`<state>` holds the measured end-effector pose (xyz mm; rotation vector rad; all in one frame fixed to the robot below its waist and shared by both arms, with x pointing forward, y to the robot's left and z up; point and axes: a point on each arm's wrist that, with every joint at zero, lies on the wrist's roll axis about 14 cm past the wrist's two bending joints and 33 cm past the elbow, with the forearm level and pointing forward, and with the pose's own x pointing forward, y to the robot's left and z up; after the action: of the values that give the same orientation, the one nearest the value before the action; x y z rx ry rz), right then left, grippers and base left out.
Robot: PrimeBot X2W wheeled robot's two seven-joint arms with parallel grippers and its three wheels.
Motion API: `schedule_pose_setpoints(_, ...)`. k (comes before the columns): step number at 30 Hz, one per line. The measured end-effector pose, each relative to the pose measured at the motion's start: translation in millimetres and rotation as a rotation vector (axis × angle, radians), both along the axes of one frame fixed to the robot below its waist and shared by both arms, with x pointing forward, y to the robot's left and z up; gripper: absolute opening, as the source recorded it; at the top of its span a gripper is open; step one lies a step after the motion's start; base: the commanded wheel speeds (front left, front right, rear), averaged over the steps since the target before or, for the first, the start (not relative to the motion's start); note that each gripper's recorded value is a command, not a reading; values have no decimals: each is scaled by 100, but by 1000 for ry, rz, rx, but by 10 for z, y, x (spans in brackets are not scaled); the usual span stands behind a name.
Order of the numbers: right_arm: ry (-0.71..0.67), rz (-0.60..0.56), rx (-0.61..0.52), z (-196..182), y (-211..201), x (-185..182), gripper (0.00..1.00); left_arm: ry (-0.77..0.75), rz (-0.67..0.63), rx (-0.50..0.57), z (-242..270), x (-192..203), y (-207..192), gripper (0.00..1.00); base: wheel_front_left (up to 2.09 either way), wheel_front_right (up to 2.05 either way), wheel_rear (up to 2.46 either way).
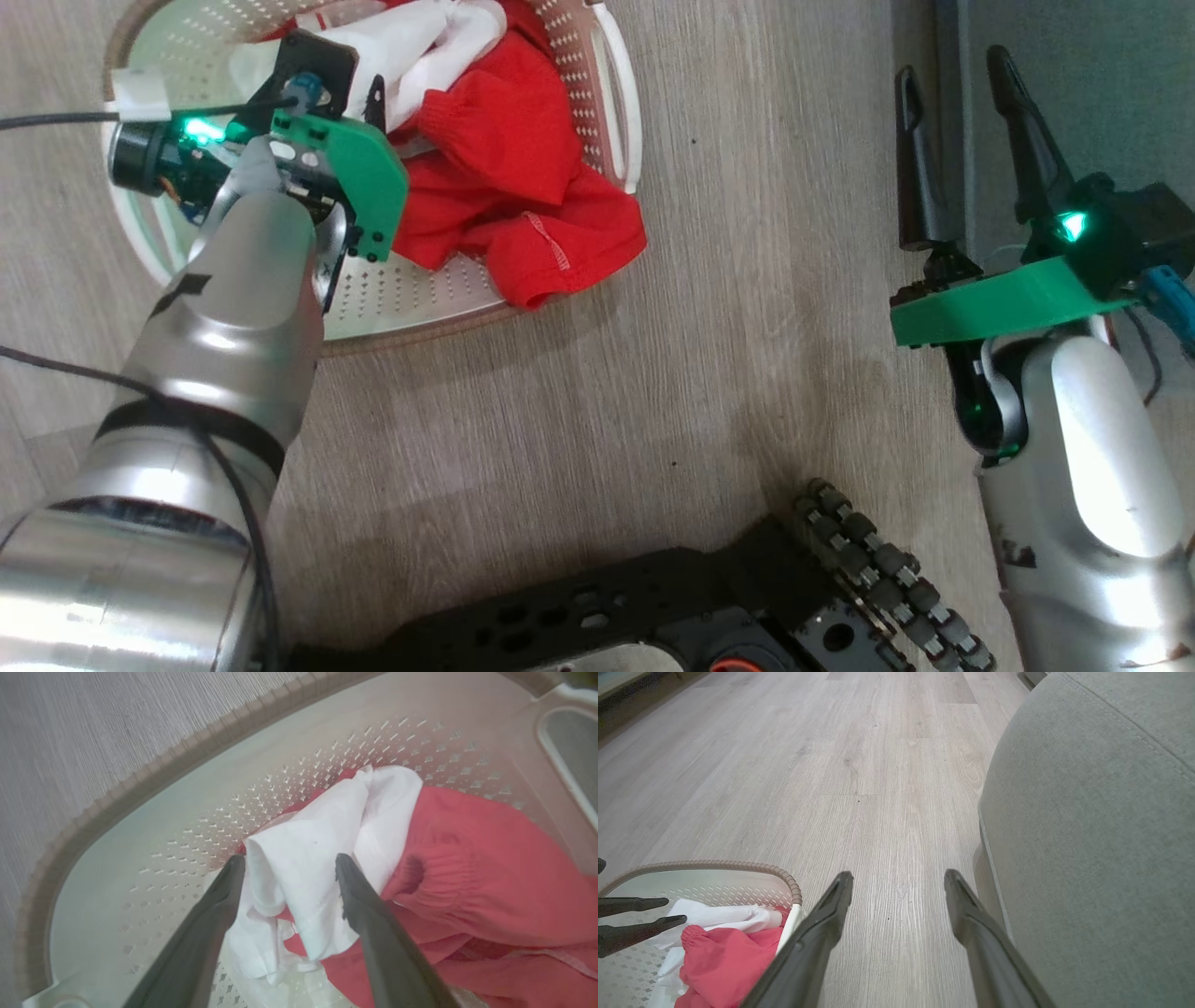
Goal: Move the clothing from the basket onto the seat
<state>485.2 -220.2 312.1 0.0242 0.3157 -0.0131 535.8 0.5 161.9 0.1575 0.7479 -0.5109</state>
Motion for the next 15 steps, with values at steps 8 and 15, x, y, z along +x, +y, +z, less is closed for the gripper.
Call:
schedule_pose_setpoints(8, 31, -11, -2, -130, -41, -44, 100, 27, 11, 9, -168, 23, 18, 100, 0, 0, 0)
schedule_pose_setpoints(15, 43, -18, 4, -180, -55, -62, 100, 59, 27, 6, -259, -8, 30, 100, 0, 0, 0)
